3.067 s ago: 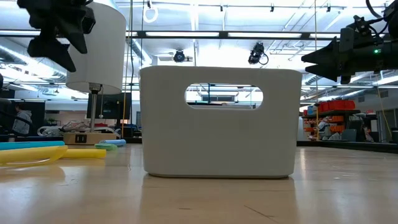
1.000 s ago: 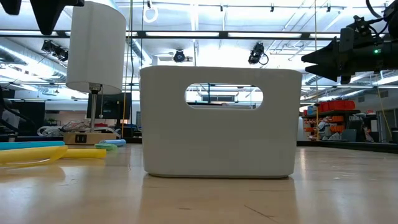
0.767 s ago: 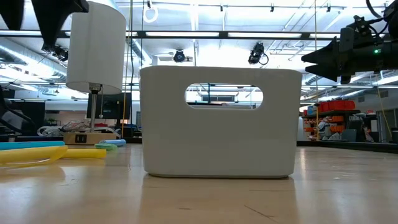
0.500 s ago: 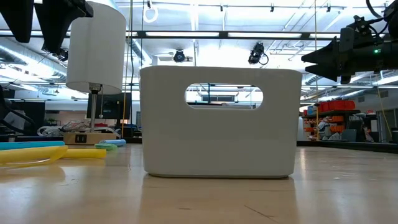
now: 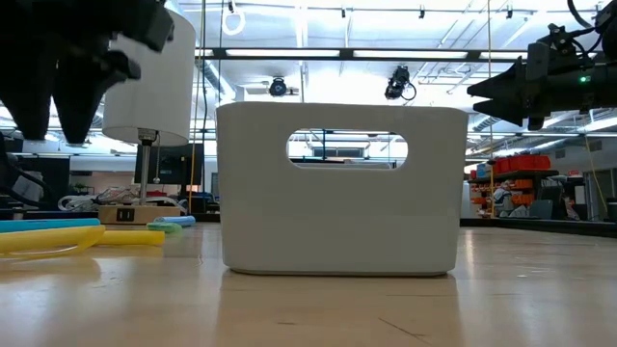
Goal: Pick & Place Markers
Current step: Put the yellow pen into the black bin
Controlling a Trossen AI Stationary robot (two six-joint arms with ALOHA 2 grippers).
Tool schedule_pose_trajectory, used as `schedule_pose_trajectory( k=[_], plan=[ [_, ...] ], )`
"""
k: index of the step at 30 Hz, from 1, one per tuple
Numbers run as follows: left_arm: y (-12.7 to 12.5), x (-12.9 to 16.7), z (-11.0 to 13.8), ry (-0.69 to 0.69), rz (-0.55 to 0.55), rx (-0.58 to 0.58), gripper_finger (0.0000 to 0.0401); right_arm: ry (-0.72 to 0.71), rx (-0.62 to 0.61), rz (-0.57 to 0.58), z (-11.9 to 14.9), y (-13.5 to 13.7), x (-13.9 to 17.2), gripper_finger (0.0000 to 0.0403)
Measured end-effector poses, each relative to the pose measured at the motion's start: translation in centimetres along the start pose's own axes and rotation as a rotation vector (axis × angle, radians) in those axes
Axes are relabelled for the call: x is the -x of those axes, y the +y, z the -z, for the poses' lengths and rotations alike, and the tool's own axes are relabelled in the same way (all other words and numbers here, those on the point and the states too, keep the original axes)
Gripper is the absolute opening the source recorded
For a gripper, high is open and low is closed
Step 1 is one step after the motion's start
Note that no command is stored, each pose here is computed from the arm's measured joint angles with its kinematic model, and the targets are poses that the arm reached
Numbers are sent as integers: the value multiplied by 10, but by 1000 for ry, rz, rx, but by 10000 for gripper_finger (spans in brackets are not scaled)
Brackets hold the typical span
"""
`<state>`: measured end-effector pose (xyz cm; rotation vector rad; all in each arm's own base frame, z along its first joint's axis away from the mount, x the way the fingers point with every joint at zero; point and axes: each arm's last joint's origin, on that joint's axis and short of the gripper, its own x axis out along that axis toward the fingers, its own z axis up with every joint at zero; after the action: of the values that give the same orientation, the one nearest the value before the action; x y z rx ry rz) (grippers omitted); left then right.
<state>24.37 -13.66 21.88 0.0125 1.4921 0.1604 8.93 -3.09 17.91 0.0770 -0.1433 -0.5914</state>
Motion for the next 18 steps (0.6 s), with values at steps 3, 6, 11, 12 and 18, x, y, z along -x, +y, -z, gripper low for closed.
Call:
schedule_pose_trajectory(
  k=[3, 6, 11, 12, 18],
  plan=[
    [0, -12, 2, -9, 7, 2, 219, 0, 0, 1, 0, 0, 0, 302],
    [-1, -20, 4, -23, 18, 3, 220, 0, 0, 0, 0, 0, 0, 302],
    [-1, -33, 6, -41, 41, 4, 220, 0, 0, 0, 0, 0, 0, 302],
    [-1, -35, 6, -40, 48, 2, 220, 0, 0, 0, 0, 0, 0, 302],
    [-1, -51, 10, -57, 90, 10, 220, 0, 0, 0, 0, 0, 0, 302]
  ],
)
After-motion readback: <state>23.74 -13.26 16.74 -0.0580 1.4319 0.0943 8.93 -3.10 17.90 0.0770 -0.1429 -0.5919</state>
